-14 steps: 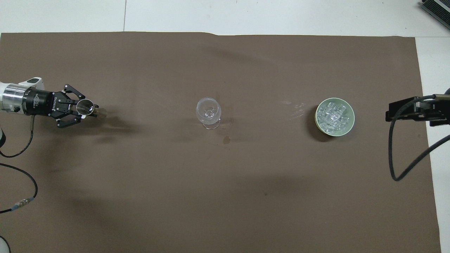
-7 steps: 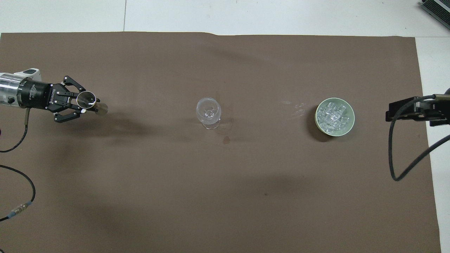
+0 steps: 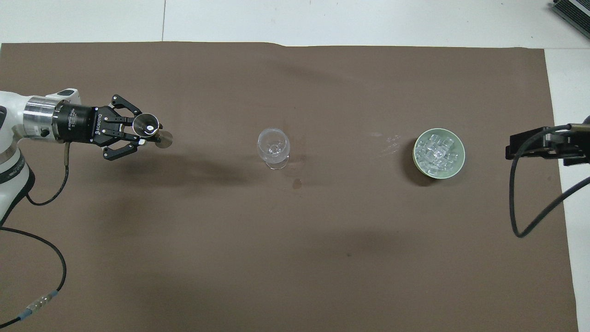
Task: Pour wine and add ice with both arms
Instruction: 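Carry the metal cup with the left gripper over the clear glass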
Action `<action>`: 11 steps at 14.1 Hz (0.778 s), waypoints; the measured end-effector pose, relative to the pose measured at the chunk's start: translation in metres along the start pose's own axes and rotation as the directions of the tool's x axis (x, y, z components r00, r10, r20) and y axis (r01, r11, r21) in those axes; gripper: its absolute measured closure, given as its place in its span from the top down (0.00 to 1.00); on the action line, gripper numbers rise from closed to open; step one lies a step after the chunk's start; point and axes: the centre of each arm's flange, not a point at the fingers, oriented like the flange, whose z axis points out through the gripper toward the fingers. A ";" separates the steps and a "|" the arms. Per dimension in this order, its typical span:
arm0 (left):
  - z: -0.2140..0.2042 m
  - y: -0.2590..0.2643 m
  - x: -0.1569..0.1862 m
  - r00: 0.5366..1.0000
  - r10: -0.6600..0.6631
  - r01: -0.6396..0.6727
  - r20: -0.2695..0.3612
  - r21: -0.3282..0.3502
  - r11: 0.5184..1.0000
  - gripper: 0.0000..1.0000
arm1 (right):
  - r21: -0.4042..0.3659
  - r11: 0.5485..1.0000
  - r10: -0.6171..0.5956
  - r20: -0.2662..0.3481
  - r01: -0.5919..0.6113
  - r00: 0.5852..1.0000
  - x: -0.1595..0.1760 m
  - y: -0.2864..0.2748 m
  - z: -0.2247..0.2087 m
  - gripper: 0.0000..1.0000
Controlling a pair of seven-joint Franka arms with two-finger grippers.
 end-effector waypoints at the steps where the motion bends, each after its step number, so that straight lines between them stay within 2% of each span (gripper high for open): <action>1: 0.008 -0.001 -0.005 1.000 -0.005 0.005 -0.004 -0.001 1.000 0.26 | 0.000 1.000 0.000 0.000 0.000 1.000 0.000 0.000 0.000 1.00; 11: 0.081 0.003 -0.056 0.995 -0.070 0.065 -0.070 -0.072 0.995 0.26 | 0.000 1.000 0.000 0.000 0.000 1.000 0.000 0.000 0.000 1.00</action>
